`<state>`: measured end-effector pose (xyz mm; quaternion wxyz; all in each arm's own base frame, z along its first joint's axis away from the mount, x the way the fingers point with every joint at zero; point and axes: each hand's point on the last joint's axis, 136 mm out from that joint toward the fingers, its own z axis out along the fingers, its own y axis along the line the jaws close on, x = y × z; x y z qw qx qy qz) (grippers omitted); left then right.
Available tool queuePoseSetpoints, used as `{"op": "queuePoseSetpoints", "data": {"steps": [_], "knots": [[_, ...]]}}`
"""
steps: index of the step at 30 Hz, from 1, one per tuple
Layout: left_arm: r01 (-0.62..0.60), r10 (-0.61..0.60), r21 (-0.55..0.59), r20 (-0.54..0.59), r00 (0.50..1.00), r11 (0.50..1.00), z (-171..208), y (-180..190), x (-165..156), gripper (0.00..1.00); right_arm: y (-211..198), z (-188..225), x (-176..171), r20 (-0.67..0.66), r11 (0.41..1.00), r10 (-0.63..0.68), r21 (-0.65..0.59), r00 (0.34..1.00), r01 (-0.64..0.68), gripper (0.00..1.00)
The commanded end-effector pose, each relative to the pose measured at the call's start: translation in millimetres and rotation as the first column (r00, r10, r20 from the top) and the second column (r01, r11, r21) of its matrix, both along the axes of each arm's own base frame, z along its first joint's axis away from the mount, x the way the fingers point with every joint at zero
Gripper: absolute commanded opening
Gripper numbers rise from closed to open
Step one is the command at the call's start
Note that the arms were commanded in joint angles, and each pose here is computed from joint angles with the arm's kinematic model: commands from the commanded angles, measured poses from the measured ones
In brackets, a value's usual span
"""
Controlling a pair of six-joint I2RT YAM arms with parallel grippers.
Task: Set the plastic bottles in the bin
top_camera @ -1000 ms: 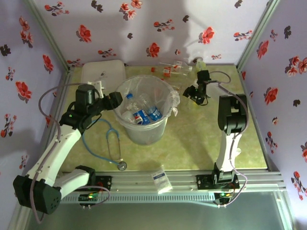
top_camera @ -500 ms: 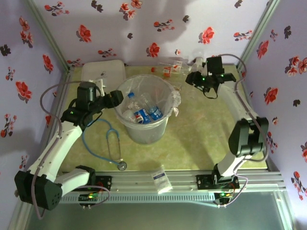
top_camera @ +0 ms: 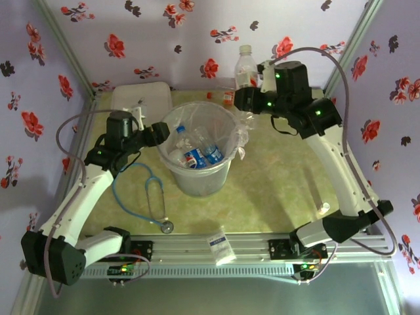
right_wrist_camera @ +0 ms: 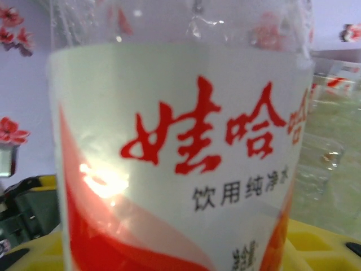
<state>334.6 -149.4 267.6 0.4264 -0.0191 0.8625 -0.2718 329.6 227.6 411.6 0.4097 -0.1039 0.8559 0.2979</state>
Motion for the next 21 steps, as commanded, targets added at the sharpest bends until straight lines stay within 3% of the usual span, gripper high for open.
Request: {"op": "queuePoseSetpoints", "data": {"steps": [1,7,11,21], "knots": [[0.006,-0.006,0.04,-0.009,1.0,0.999,-11.5,2.6,-3.4,0.7,30.3,-24.5,1.7,-0.041,0.993,0.061,-0.099,0.997,-0.065,0.55],[-0.002,0.002,0.031,0.002,1.0,1.0,-5.1,6.4,-11.8,0.7,82.7,-54.1,0.6,-0.064,0.96,0.118,-0.247,0.991,-0.131,0.55],[-0.019,0.018,0.039,0.001,1.0,0.999,-6.5,11.9,-18.7,0.7,106.7,-80.6,-4.2,-0.104,0.944,0.149,-0.282,0.983,-0.173,0.55],[-0.021,0.021,0.054,-0.004,1.0,0.998,-8.2,12.6,-15.8,0.7,113.1,-145.8,-16.6,-0.195,0.902,0.128,-0.385,0.972,-0.196,0.58]]}}
